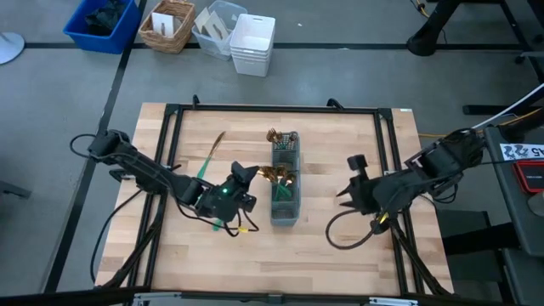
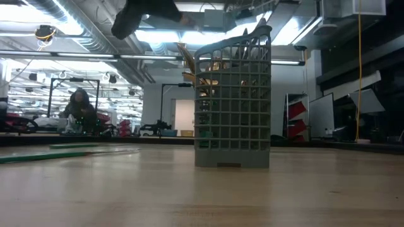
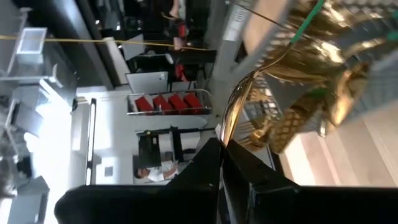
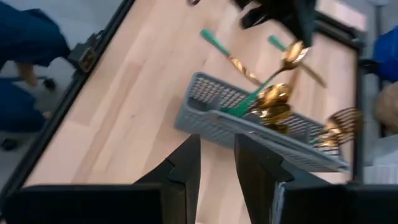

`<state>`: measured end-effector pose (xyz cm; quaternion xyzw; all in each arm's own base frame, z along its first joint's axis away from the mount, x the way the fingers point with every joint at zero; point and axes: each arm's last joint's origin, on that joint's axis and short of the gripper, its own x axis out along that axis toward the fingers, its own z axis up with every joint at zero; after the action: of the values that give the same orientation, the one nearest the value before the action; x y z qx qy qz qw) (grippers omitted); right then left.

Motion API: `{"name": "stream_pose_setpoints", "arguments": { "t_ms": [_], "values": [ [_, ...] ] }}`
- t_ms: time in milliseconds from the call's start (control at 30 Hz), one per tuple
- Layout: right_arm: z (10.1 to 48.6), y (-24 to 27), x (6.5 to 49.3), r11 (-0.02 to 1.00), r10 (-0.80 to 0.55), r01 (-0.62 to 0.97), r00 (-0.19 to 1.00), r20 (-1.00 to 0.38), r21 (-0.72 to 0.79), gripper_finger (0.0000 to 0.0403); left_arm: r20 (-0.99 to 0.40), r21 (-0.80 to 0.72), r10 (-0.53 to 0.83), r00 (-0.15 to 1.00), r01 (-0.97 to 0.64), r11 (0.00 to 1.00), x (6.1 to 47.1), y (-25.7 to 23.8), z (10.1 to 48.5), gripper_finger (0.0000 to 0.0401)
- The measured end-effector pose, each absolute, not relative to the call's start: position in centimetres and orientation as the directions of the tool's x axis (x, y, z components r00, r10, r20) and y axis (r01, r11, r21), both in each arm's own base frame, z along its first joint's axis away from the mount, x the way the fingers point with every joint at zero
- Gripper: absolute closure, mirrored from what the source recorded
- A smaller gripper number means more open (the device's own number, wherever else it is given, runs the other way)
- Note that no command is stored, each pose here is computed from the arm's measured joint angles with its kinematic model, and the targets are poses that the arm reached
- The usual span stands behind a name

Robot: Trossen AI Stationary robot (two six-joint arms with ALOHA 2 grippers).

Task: Sort silverware
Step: Put the green spoon into the utensil rack

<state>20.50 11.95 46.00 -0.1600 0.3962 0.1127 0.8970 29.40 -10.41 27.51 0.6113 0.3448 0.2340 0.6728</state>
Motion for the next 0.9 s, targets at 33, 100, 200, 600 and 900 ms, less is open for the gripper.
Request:
{"name": "stream_pose_setpoints", "arguments": {
  "t_ms": [33, 100, 200, 600, 900],
  "values": [
    [46.0, 11.8, 20.3, 0.924, 0.068, -0.322, 0.670, -0.740, -0.206, 0.0303, -0.187, 0.982, 0.736, 0.651, 0.127, 0.137, 29.5, -10.4, 27.2, 0.0401],
    [45.9, 11.5, 19.9, 0.923, 0.063, -0.315, 0.688, -0.723, -0.219, 0.0303, -0.198, 0.980, 0.741, 0.642, 0.151, 0.132, 29.8, -10.1, 26.7, 0.0401],
    [45.3, 11.2, 19.5, 0.924, 0.081, -0.312, 0.722, -0.687, -0.219, 0.0303, -0.221, 0.973, 0.747, 0.628, 0.197, 0.122, 30.4, -9.7, 25.7, 0.0401],
    [36.3, 9.0, 19.8, 0.953, 0.066, -0.218, 0.829, -0.556, -0.211, 0.0303, -0.325, 0.943, 0.689, 0.647, 0.276, 0.186, 32.1, -9.7, 22.4, 0.0388],
    [29.2, 6.7, 21.3, 0.979, 0.026, -0.124, 0.866, -0.500, -0.164, 0.0303, -0.388, 0.909, 0.623, 0.680, 0.172, 0.378, 32.6, -10.0, 21.4, 0.0351]
  ]
}}
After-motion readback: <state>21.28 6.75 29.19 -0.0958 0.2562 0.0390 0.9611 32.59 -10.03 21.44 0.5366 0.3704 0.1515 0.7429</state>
